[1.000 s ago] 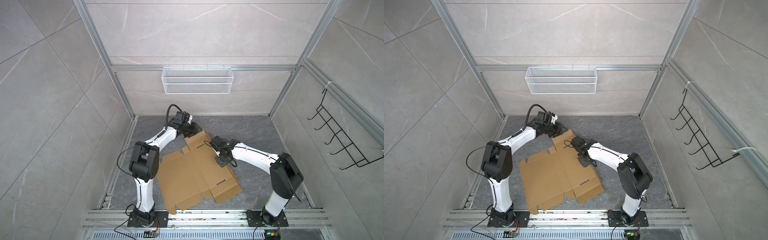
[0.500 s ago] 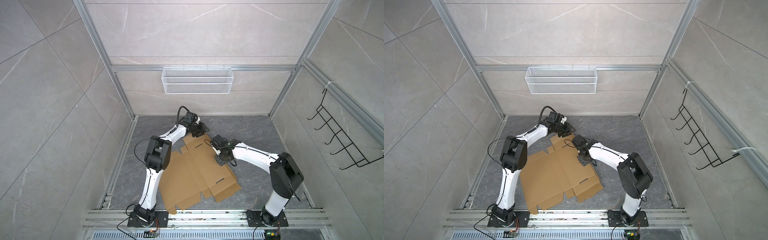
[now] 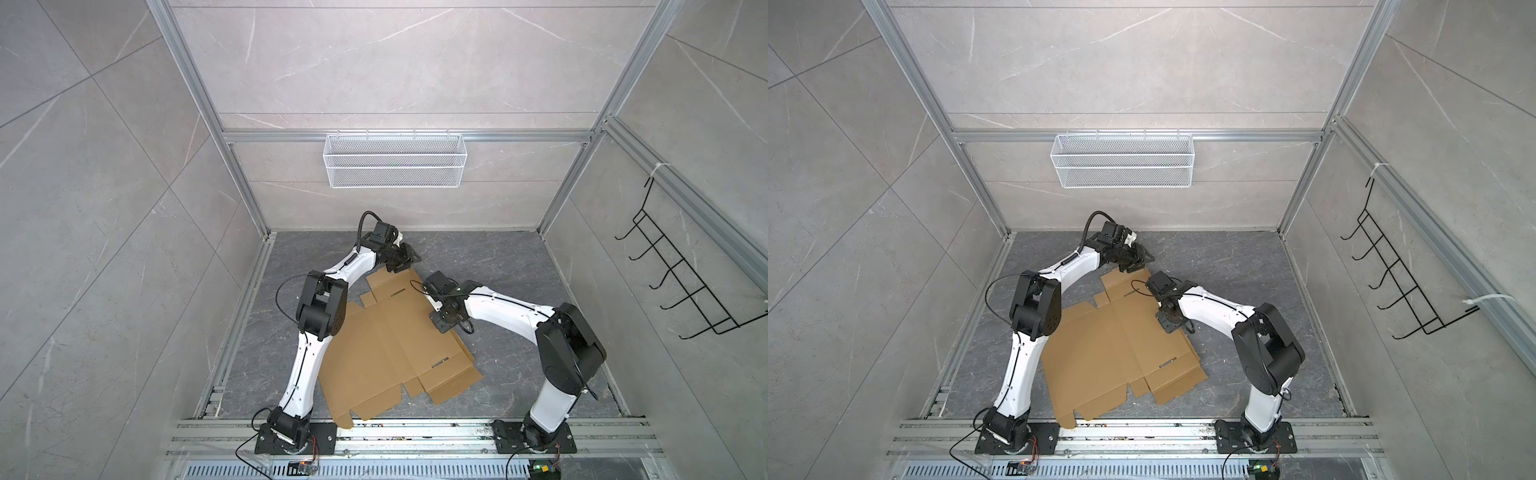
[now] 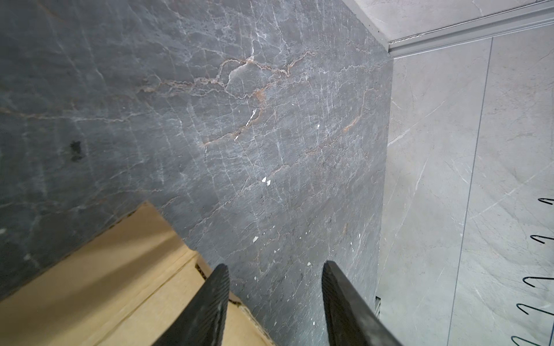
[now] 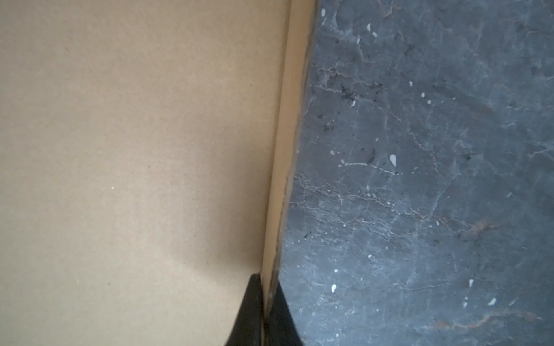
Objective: Assemble paper box
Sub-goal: First fold the bottom flaps of a flat cardboard box at the center of the table.
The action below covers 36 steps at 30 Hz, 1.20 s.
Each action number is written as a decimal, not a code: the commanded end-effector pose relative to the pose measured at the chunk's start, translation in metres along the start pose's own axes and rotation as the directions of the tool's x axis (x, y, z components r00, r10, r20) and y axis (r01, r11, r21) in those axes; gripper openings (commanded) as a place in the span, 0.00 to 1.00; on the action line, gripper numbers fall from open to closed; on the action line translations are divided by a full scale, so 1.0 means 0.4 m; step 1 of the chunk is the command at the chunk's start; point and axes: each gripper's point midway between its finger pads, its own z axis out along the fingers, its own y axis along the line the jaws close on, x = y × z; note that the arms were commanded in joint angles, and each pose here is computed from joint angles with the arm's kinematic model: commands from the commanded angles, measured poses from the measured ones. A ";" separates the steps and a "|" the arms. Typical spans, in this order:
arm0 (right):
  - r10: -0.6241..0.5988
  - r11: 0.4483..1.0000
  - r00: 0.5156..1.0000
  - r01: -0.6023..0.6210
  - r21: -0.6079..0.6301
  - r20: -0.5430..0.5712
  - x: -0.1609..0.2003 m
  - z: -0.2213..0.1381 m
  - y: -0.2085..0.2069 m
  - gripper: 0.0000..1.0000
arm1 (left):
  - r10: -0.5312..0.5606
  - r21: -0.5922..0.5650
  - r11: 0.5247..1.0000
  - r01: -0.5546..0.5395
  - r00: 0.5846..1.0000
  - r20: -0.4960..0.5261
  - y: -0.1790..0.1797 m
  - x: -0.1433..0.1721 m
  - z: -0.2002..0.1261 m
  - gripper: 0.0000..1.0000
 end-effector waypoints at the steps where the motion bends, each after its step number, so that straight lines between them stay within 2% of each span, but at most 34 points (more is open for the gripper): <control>1: -0.017 0.996 0.999 0.014 -0.089 -0.038 0.023 0.024 0.053 0.07 | 0.034 0.030 0.999 -0.033 0.998 -0.052 -0.025 0.035 0.027 0.53; 9: -0.009 0.995 0.999 0.004 -0.098 -0.044 0.031 0.033 0.056 0.07 | 0.042 0.027 0.999 -0.042 0.999 -0.001 -0.028 -0.019 -0.012 0.52; 14: -0.001 0.995 0.999 -0.004 -0.101 -0.051 0.033 0.040 0.057 0.06 | 0.028 0.035 0.999 -0.029 1.000 0.012 -0.035 -0.029 0.004 0.52; 21: 0.008 0.995 0.999 -0.013 -0.099 -0.046 0.030 0.037 0.054 0.06 | 0.035 0.011 0.999 -0.035 0.997 -0.063 -0.015 0.038 0.060 0.51; 29: 0.030 0.995 0.998 -0.034 -0.097 -0.050 0.029 0.042 0.054 0.06 | 0.042 -0.001 0.999 -0.042 0.995 -0.087 -0.014 0.075 0.026 0.48; 36: 0.054 0.994 0.997 -0.059 -0.090 -0.055 0.027 0.045 0.051 0.05 | 0.003 -0.035 0.999 -0.006 0.994 -0.110 0.030 0.120 0.021 0.48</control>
